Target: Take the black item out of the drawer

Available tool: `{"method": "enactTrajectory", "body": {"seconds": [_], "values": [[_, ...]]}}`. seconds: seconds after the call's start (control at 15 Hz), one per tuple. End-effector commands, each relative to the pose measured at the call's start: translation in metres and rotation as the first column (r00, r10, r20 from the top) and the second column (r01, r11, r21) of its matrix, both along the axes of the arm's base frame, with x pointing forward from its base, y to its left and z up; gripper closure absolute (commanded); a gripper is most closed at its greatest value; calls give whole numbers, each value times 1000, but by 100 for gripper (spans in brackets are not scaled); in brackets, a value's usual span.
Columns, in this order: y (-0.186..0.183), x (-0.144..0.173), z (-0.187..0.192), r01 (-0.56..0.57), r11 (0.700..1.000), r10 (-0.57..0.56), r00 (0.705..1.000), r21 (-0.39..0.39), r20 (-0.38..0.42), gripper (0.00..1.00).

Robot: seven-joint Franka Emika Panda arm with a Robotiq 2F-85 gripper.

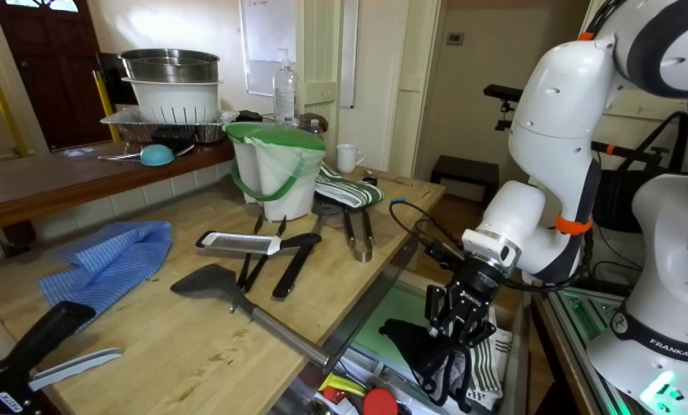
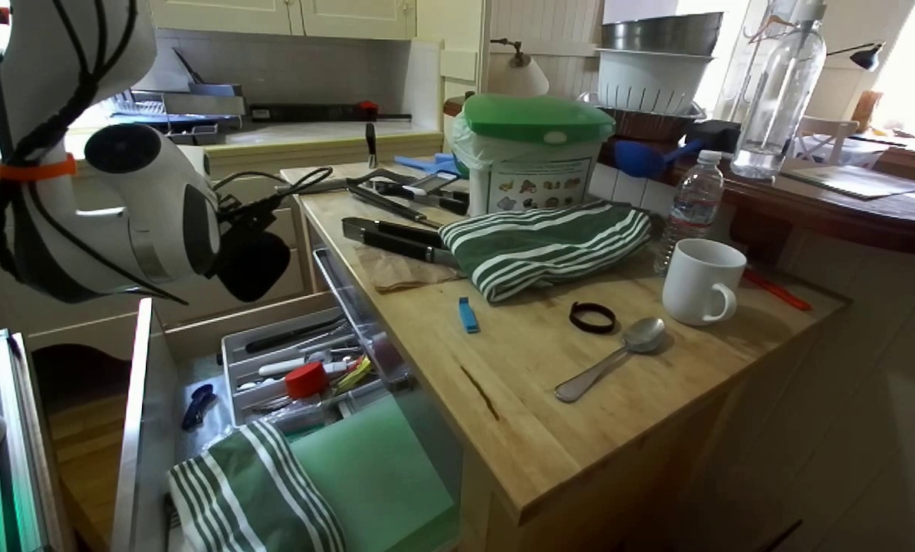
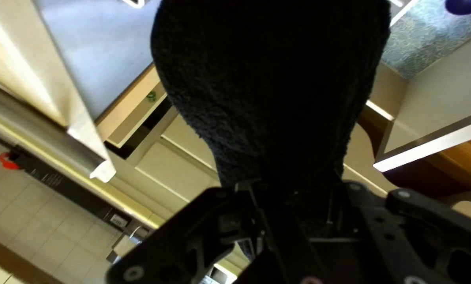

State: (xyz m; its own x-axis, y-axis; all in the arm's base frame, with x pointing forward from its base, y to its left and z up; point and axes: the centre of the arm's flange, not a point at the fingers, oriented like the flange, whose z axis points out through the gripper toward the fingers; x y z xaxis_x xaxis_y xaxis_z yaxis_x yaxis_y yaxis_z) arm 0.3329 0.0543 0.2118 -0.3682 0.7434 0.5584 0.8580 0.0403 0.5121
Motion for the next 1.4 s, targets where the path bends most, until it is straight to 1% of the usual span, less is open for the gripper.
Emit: {"method": "enactTrajectory", "body": {"seconds": [0.0,0.07,0.2,0.27,0.33,0.4,0.47,0.6,0.67,0.73,0.8,0.87,1.0,1.13,1.2,1.33], "values": [[-34,-39,14,-21,995,9,993,101,114,93],[-41,-37,16,-25,992,8,990,124,138,93],[-54,-41,33,-18,985,-14,983,169,185,93],[-56,-40,42,32,983,-63,983,180,171,93],[-56,-37,44,84,985,-108,981,151,160,93],[-45,3,58,39,991,-59,986,128,154,93],[-51,4,59,59,990,-79,984,127,157,70],[-52,4,58,61,990,-80,985,126,154,70],[-49,4,58,53,991,-73,986,127,153,93],[-43,9,68,63,985,-90,982,159,166,93],[-39,14,88,108,976,-146,969,189,198,93],[-40,20,105,147,964,-195,959,224,208,93],[-49,31,153,214,932,-280,938,293,205,93],[-57,42,192,289,893,-369,908,344,196,93],[-63,49,210,339,873,-422,885,351,196,93],[-77,64,242,425,834,-516,827,352,225,93]]}}
